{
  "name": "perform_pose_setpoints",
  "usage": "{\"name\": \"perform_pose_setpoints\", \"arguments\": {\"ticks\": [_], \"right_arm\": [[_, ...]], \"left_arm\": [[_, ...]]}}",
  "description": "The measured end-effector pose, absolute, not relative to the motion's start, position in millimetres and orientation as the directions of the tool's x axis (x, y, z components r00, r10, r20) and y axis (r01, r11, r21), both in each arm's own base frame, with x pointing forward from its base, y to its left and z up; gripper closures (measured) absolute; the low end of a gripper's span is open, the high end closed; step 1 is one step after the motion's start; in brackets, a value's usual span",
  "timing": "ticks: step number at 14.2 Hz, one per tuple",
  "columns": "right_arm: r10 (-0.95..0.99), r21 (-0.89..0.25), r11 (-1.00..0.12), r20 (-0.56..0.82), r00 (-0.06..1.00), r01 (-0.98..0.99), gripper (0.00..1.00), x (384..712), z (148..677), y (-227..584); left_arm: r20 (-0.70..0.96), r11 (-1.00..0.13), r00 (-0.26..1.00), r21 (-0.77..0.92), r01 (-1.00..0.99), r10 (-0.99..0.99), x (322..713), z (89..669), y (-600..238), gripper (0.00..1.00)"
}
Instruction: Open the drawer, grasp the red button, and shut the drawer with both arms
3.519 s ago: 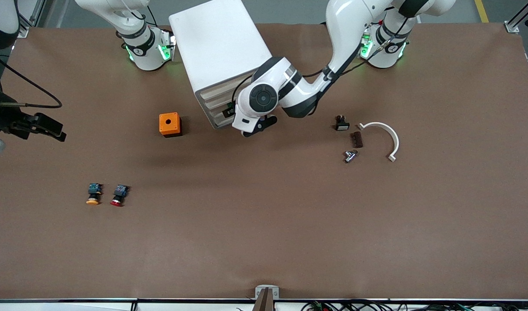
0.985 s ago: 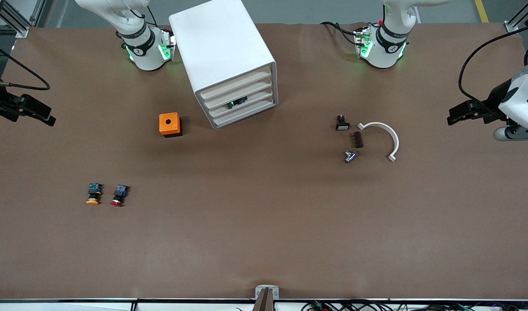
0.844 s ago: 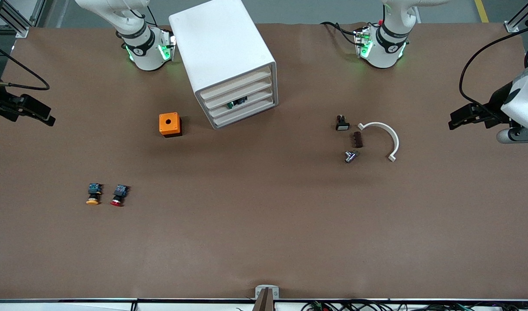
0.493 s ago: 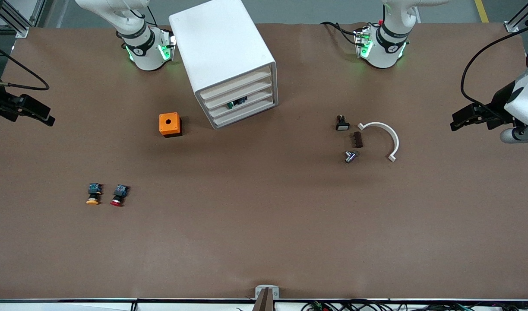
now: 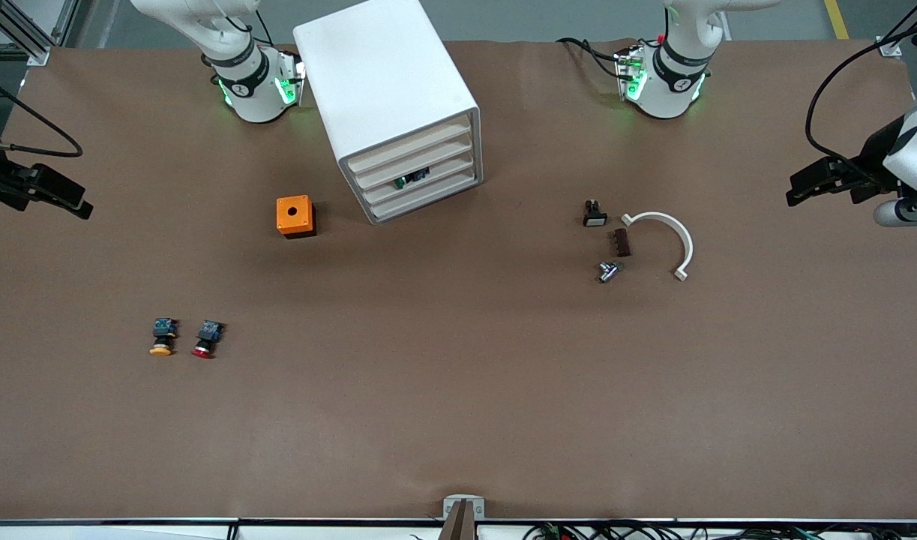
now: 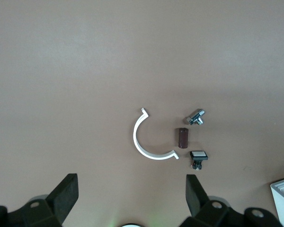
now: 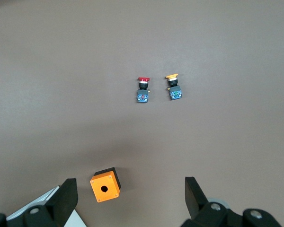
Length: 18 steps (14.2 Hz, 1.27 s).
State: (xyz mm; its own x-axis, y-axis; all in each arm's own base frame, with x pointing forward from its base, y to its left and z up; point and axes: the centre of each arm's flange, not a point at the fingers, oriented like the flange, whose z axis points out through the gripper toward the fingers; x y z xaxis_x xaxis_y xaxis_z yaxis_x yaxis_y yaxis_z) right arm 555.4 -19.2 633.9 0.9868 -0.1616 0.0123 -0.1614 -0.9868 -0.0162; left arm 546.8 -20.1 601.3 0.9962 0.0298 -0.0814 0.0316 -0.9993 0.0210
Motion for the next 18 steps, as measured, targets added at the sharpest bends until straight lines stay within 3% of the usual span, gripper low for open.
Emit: {"name": "perform_pose_setpoints", "arguments": {"ticks": [18], "right_arm": [[-0.167,-0.017,-0.986,0.018,0.986,-0.166,0.00,555.9,634.4,-22.0]], "left_arm": [[-0.068,-0.999,0.997,0.022,0.030,0.029,546.7,610.4,-20.5,0.00]]}}
